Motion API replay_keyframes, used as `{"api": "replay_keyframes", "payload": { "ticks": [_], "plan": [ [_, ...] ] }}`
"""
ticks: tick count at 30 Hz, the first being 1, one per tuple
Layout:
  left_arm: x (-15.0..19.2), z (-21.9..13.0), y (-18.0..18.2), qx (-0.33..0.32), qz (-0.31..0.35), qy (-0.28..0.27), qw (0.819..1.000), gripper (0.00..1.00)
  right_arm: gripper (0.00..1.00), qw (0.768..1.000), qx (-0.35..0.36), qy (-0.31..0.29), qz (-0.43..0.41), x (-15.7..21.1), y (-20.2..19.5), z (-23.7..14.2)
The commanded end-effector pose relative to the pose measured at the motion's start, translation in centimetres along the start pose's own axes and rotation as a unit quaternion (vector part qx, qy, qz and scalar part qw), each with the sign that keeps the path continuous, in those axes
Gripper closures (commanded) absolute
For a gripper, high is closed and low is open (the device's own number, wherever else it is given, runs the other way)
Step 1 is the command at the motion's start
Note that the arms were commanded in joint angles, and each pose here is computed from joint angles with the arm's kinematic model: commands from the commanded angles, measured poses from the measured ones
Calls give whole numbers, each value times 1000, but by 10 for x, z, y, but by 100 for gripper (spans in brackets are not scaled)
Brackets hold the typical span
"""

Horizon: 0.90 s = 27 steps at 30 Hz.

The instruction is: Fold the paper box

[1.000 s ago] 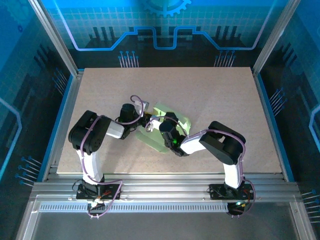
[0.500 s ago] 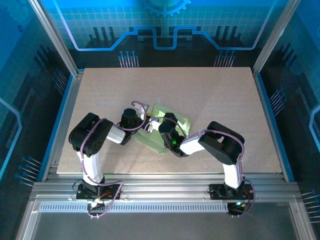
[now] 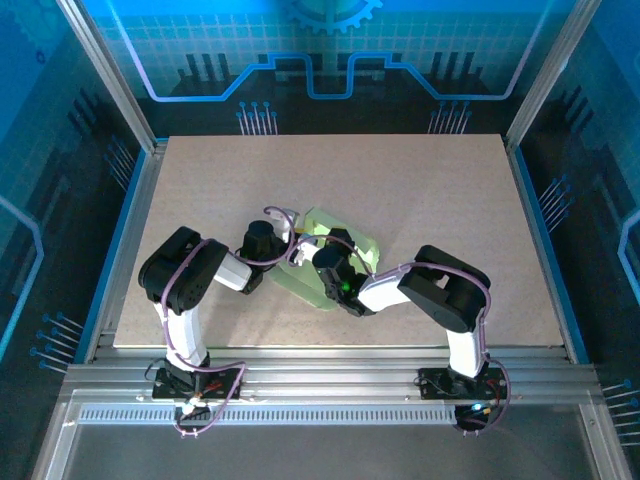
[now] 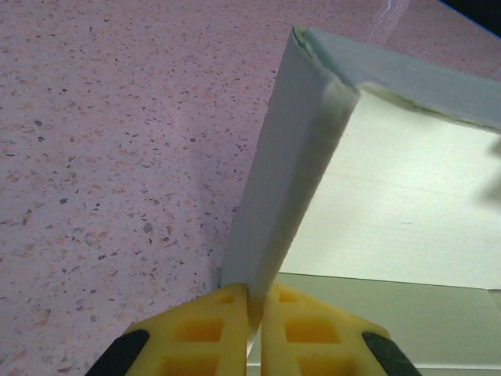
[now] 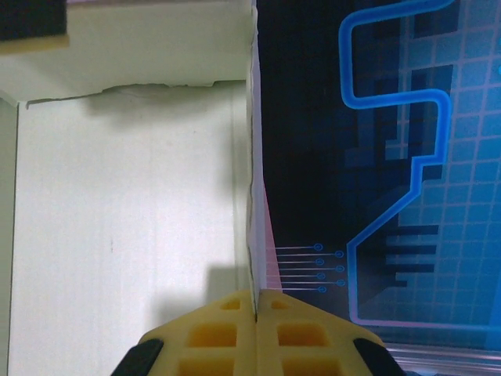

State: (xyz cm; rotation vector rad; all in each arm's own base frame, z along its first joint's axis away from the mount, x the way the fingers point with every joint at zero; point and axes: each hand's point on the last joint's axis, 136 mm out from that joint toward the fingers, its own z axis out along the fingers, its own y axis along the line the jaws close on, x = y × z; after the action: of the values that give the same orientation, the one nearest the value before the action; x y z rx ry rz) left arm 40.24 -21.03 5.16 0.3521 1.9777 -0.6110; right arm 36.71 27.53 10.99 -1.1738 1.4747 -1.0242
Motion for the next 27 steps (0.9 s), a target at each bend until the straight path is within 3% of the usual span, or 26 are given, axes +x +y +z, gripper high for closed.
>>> {"api": "replay_keyframes", "payload": {
  "ticks": [1, 11, 12, 13, 21, 27],
  "plan": [
    [-21, 2, -26, 46, -2, -34, 998, 88, 100, 998, -50, -32, -17, -13, 30, -13],
    [-21, 8, -27, 53, -12, -28, 998, 85, 100, 998, -59, -32, -9, -15, 36, -16],
    [-20, 8, -28, 54, -12, -27, 998, 97, 100, 998, -59, -32, -8, -16, 36, -16],
    [-19, 9, -28, 56, -12, -24, 998, 100, 100, 998, -59, -32, -6, -16, 36, -16],
    [-17, 8, -24, 47, -6, -25, 999, 100, 100, 997, -65, -23, 25, -14, 29, -15],
    [-15, 9, -23, 44, -3, -24, 999, 100, 60, 994, -81, -16, 75, -9, 17, -17]
  ]
}}
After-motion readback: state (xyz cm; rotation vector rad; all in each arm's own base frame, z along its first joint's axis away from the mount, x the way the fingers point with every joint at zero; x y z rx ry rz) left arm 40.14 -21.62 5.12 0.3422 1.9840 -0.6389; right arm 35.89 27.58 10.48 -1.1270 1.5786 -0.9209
